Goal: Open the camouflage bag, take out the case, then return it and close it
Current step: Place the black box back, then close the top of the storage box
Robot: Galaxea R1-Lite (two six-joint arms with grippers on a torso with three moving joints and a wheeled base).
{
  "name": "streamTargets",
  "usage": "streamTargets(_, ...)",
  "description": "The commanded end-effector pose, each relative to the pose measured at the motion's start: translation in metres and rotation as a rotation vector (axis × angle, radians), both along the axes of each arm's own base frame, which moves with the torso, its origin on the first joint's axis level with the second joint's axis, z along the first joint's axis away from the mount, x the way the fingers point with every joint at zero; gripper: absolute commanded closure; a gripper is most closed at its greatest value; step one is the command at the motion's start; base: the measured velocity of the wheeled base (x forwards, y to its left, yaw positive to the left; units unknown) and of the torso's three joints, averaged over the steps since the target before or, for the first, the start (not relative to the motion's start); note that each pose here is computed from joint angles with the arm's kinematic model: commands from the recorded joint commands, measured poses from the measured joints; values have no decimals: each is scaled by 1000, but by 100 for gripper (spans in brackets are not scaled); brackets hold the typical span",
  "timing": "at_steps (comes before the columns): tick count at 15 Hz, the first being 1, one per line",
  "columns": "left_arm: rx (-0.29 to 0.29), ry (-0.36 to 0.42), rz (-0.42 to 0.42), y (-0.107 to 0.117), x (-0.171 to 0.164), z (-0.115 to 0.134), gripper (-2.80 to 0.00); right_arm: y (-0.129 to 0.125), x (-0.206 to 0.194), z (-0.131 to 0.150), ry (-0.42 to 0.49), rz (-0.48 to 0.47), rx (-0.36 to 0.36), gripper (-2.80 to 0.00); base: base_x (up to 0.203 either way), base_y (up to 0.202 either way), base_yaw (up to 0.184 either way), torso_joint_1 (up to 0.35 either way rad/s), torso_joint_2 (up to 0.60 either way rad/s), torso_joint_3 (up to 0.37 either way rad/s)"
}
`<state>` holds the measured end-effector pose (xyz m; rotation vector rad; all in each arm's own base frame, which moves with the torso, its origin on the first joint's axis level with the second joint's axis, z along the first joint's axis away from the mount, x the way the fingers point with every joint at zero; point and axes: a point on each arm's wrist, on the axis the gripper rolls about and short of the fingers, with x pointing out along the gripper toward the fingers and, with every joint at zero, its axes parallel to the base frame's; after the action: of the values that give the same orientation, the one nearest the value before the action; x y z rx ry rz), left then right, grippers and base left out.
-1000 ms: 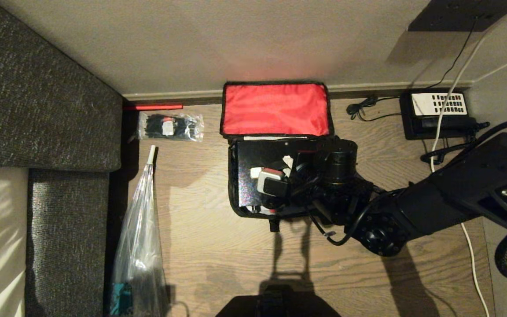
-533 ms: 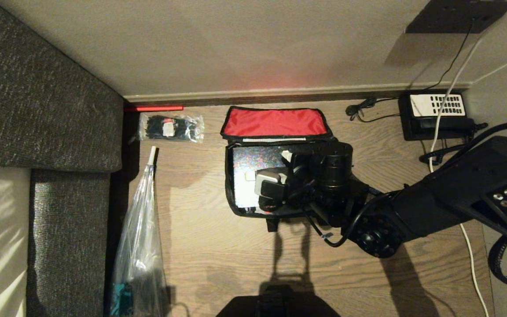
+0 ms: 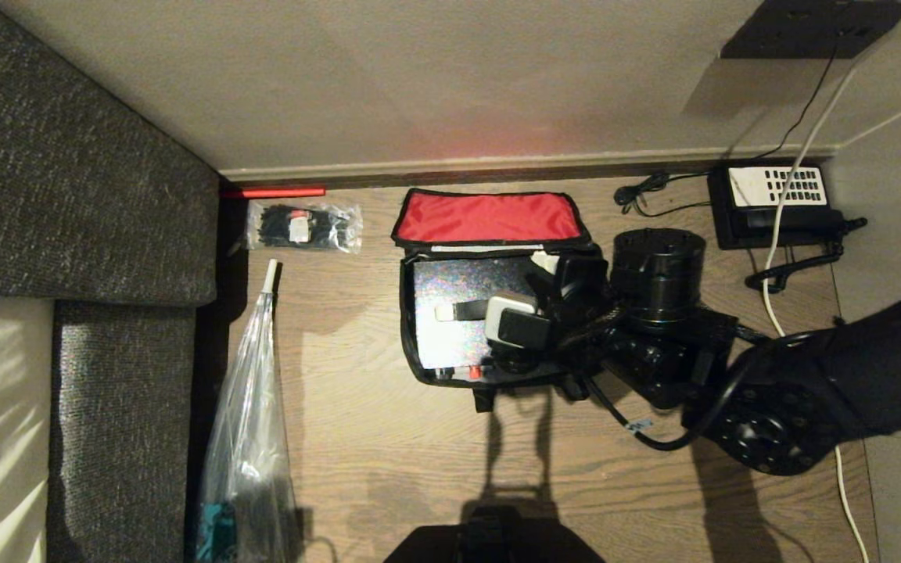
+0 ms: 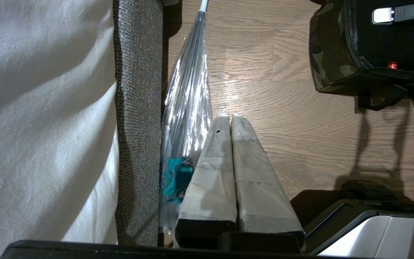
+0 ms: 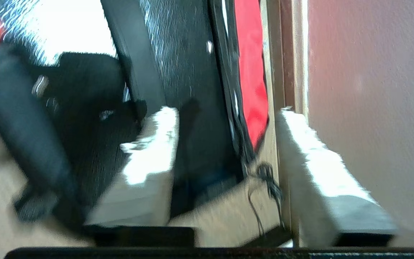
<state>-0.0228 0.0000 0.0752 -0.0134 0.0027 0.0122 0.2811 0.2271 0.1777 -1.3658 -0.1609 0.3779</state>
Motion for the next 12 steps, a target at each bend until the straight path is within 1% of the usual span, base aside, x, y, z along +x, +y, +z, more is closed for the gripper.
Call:
streamTargets(1,1,3,0,0,0,-1,0,-38,-40,39,-16,-33,28,0,0,0,0,0,0,0)
streamTargets(2,0,3,0,0,0,-1,0,-54,-56,46,3,-72,40,0,0,0,0,0,0,0)
streamTargets(3,0,3,0,0,0,-1,0,-70,-74,52,22,-132,70,0,0,0,0,0,0,0)
streamTargets(5,0,3,0,0,0,-1,0,-102,-107,57,70,-265,155,0,0,0,0,0,0,0)
streamTargets(7,1,3,0,0,0,-1,0,-134,-142,53,143,-387,278,0,0,0,0,0,0,0)
streamTargets(8,0,3,0,0,0,-1,0,-151,-158,46,197,-447,338,0,0,0,0,0,0,0)
streamTargets(9,0,3,0,0,0,-1,0,-170,-174,38,265,-526,385,0,0,0,0,0,0,0)
streamTargets(10,0,3,0,0,0,-1,0,-189,-189,34,314,-605,433,0,0,0,0,0,0,0)
streamTargets(11,0,3,0,0,0,-1,0,-207,-208,31,333,-675,493,0,0,0,0,0,0,0)
streamTargets(12,0,3,0,0,0,-1,0,-220,-229,26,341,-720,573,0,0,0,0,0,0,0)
